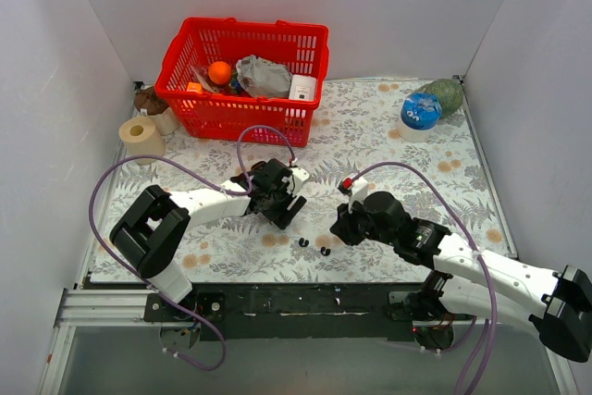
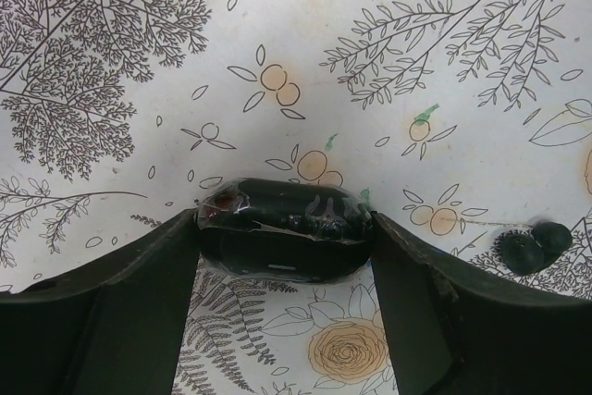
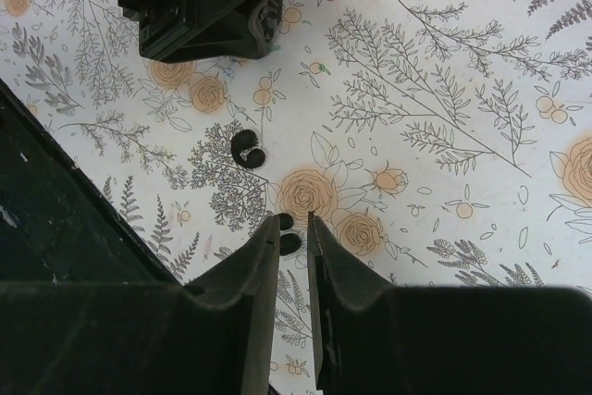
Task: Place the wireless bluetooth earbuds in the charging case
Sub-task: Pick up the charging case at the center of the board.
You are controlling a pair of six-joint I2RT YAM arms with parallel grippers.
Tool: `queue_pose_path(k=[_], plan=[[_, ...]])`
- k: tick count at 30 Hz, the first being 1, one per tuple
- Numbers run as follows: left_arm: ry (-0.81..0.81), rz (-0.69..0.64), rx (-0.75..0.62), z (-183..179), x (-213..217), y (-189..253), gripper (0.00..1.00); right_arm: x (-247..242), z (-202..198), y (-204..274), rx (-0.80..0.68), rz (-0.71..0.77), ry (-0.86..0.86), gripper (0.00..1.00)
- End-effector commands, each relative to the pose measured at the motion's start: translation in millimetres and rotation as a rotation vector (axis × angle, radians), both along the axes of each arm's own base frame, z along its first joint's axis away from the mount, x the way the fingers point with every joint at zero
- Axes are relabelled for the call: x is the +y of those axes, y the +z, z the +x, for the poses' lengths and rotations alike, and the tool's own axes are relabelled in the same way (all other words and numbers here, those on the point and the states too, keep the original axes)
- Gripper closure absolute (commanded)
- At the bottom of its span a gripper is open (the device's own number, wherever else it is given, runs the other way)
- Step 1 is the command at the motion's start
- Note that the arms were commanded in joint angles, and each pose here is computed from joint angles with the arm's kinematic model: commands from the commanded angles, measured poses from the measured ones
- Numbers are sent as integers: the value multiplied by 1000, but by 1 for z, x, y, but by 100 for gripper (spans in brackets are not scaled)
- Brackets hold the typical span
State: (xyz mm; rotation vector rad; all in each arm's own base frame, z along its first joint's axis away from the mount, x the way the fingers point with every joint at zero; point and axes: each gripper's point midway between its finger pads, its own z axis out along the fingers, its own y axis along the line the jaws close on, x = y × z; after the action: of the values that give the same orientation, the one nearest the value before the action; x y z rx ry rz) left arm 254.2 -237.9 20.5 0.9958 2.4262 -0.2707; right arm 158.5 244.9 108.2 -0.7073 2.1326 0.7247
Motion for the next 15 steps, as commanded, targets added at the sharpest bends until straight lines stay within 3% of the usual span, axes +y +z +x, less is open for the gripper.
queue_pose_path(k=[1,5,7,8,10,11,13,14,15], plan=[[28,-12,-22,-3,6,14,64,5,5,24,-39,58,-17,74],[44,-204,-192,11,-11,75,79,7,15,54,-77,104,-58,74],[-2,-311,-220,0,-20,92,80,11,18,77,-104,153,-67,73],[-39,-460,-329,-3,-30,138,80,14,18,87,-114,179,-56,72],[-130,-591,-363,-31,-34,147,81,20,20,110,-141,226,-47,69],[-157,-741,-493,-38,-36,193,84,23,18,118,-143,245,-28,67],[-188,-823,-539,-58,-27,187,90,30,17,142,-165,289,-3,52],[-206,-897,-611,-62,-25,203,91,33,13,150,-169,303,28,46],[-239,-953,-672,-73,-19,219,99,34,14,159,-177,310,30,37]])
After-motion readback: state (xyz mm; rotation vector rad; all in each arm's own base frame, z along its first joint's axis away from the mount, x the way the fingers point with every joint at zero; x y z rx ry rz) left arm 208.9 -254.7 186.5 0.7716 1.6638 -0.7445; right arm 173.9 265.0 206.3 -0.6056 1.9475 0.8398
